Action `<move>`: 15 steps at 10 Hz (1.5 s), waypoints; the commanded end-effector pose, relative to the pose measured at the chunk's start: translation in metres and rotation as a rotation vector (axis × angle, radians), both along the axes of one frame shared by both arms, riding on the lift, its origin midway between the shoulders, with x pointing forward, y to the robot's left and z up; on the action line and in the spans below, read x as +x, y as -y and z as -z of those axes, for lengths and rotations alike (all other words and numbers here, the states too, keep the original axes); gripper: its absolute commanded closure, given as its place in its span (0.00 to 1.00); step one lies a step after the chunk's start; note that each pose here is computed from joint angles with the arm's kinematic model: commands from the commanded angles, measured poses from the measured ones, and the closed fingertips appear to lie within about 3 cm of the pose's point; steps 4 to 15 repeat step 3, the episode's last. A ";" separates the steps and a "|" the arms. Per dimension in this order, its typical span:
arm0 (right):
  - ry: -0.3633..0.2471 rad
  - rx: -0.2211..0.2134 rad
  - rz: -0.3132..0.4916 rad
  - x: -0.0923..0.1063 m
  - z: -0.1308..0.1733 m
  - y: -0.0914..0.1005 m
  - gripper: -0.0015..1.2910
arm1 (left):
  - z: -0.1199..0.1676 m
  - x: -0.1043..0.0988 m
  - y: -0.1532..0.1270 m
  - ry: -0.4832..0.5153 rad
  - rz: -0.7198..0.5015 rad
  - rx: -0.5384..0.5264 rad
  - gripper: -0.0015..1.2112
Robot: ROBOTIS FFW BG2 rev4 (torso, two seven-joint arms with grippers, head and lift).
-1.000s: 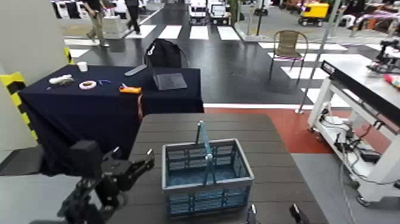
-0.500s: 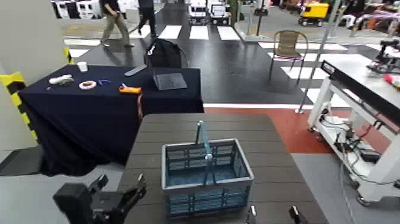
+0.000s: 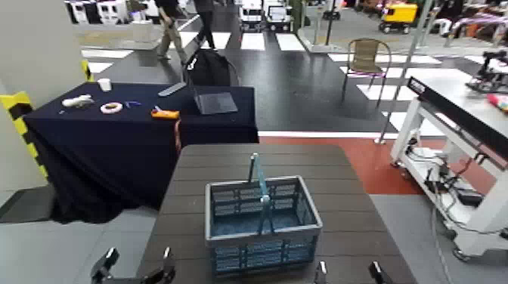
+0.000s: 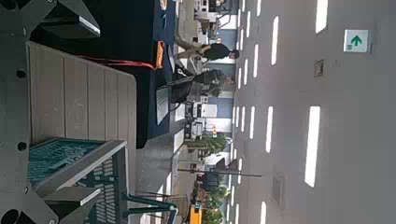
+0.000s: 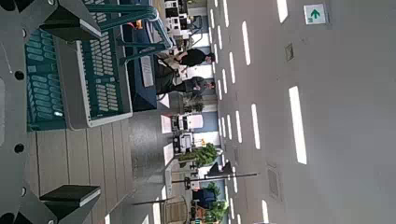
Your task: Place the crate on the table.
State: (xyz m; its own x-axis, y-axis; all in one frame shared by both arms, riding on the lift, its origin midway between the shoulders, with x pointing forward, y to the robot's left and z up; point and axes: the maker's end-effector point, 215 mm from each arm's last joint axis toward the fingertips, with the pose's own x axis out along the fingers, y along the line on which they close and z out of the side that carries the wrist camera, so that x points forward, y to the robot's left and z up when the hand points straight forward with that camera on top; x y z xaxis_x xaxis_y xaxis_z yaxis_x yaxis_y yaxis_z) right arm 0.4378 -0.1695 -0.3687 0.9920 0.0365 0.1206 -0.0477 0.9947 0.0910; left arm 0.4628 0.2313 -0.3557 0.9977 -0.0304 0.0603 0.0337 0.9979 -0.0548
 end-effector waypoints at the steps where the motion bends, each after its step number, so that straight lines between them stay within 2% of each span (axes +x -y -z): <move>1: 0.001 -0.011 0.002 0.000 -0.001 0.001 0.11 | -0.002 -0.004 0.000 0.012 -0.004 0.011 0.09; 3: -0.001 -0.034 0.001 0.000 -0.001 0.001 0.11 | -0.002 -0.004 0.000 0.014 -0.004 0.011 0.09; 15: -0.001 -0.034 0.001 0.000 -0.001 0.001 0.11 | -0.002 -0.004 0.000 0.014 -0.004 0.011 0.09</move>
